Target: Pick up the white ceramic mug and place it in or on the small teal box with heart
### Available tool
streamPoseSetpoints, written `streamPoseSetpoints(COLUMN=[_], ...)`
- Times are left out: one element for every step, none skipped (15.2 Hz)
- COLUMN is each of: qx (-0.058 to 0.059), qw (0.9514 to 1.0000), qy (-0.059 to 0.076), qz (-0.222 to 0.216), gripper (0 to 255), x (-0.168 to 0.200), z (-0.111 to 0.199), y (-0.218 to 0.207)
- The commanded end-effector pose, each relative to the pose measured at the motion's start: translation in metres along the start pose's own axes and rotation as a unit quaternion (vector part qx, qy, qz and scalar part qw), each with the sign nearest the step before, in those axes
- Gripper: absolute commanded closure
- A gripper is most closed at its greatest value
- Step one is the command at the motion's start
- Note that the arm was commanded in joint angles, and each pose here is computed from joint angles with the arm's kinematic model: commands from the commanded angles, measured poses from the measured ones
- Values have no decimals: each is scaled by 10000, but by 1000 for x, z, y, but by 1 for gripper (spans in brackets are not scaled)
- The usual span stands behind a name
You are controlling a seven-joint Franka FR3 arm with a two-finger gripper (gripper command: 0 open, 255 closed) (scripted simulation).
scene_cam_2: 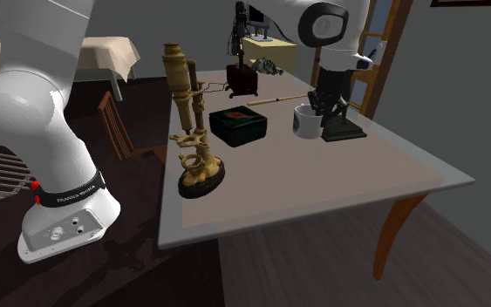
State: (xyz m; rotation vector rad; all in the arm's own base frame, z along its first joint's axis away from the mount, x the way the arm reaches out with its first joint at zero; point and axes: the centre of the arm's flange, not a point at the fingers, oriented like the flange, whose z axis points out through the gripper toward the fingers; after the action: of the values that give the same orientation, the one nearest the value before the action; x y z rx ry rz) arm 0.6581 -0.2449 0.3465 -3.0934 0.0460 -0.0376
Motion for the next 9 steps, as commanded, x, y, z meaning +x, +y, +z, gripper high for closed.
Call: streamPoseSetpoints(qx=[1,1,1,1,1,1,1,1,1], qw=[10000,10000,10000,10000,10000,10000,10000,10000,10000], qy=[-1,-1,-1,-1,-1,-1,-1,-1,-1], qz=[0,0,0,0,0,0,0,0,0], gripper=[255,255,255,255,255,255,255,255,255], x=[-1,-1,-1,0,0,0,0,0,0], z=[-10,-16,-21,-26,-31,-37,-42,-47,-53], y=[0,0,0,-1,-1,-1,-1,-2,-2])
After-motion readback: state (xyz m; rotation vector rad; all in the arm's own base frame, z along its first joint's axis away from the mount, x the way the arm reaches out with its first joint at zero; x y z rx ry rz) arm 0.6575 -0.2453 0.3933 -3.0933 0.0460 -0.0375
